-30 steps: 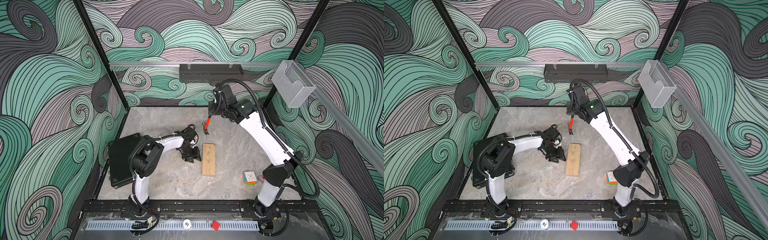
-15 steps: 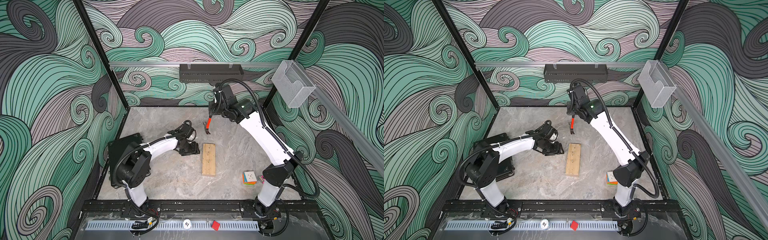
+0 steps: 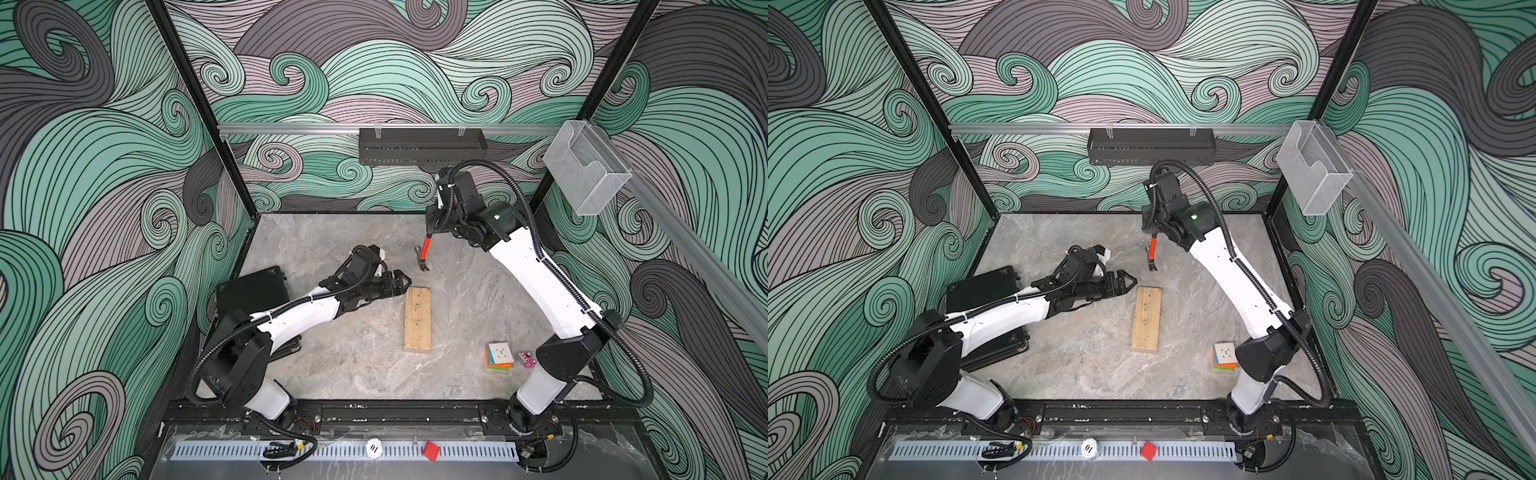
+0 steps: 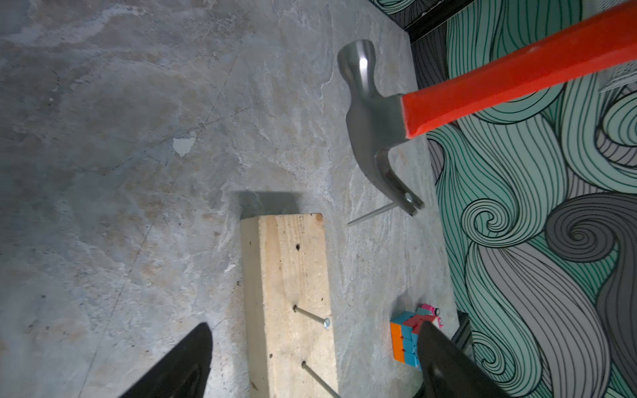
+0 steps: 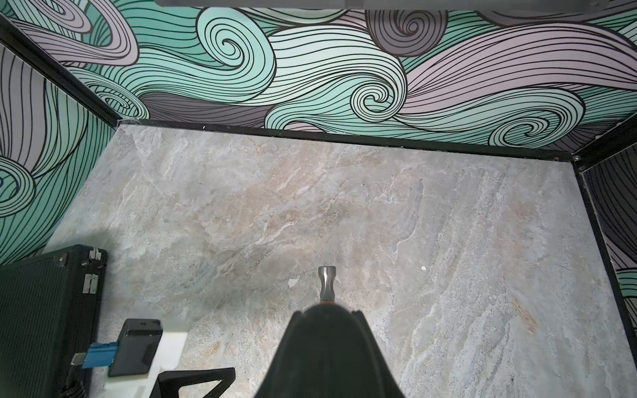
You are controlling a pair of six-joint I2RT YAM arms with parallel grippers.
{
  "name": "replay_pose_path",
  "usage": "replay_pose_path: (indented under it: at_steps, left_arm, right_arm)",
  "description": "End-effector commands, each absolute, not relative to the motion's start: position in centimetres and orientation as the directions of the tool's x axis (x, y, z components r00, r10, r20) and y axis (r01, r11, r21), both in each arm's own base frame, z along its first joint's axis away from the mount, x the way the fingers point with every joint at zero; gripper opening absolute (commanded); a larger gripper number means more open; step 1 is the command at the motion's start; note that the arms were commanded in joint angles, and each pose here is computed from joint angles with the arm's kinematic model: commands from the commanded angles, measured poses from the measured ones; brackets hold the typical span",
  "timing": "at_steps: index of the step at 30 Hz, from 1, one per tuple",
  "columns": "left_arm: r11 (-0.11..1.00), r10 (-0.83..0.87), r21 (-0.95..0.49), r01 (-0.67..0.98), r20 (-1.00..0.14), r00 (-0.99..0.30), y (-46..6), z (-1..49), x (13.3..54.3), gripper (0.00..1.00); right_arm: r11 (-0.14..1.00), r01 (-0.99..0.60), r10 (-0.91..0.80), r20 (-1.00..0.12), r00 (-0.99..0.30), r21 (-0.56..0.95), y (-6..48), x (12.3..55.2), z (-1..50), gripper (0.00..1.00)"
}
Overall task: Use a claw hammer to pull out a nail
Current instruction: Pick up the nail with the hammer.
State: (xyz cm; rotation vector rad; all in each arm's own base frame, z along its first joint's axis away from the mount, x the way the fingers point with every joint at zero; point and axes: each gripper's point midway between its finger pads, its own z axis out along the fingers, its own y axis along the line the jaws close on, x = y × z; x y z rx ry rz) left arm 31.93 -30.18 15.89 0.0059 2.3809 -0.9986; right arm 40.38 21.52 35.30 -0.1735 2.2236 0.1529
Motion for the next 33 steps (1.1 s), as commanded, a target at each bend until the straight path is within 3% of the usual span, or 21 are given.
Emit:
replay_pose_path:
  at_steps: [1,8,13,21,33]
  left_arm:
    - [0.672,-0.276,-0.695,0.257,-0.557,-0.784,-30.4,19.2,32.4,0.99]
    - [0.675,-0.258,-0.684,0.276,-0.569,-0.781,-30.3,19.2,32.1,0.99]
    - [0.709,-0.096,-0.592,0.382,-0.618,-0.780,-31.0,18.9,31.6,0.96]
    - [0.747,0.007,-0.481,0.459,-0.684,-0.729,-30.8,18.9,32.4,0.95]
    - [0.705,0.059,-0.471,0.530,-0.707,-0.705,-32.6,19.0,33.1,0.95]
  right_arm:
    - [0.978,-0.182,-0.002,-0.860,-0.510,0.105,21.0,40.1,39.6,0.04]
    - [0.975,-0.186,0.011,-0.858,-0.513,0.124,20.9,40.2,39.6,0.04]
    - [0.970,-0.199,0.014,-0.856,-0.517,0.136,21.2,40.0,39.6,0.04]
    - [0.967,-0.208,0.019,-0.857,-0.515,0.146,21.0,39.5,39.9,0.04]
    - [0.954,-0.259,-0.005,-0.856,-0.517,0.151,21.4,38.7,40.1,0.05]
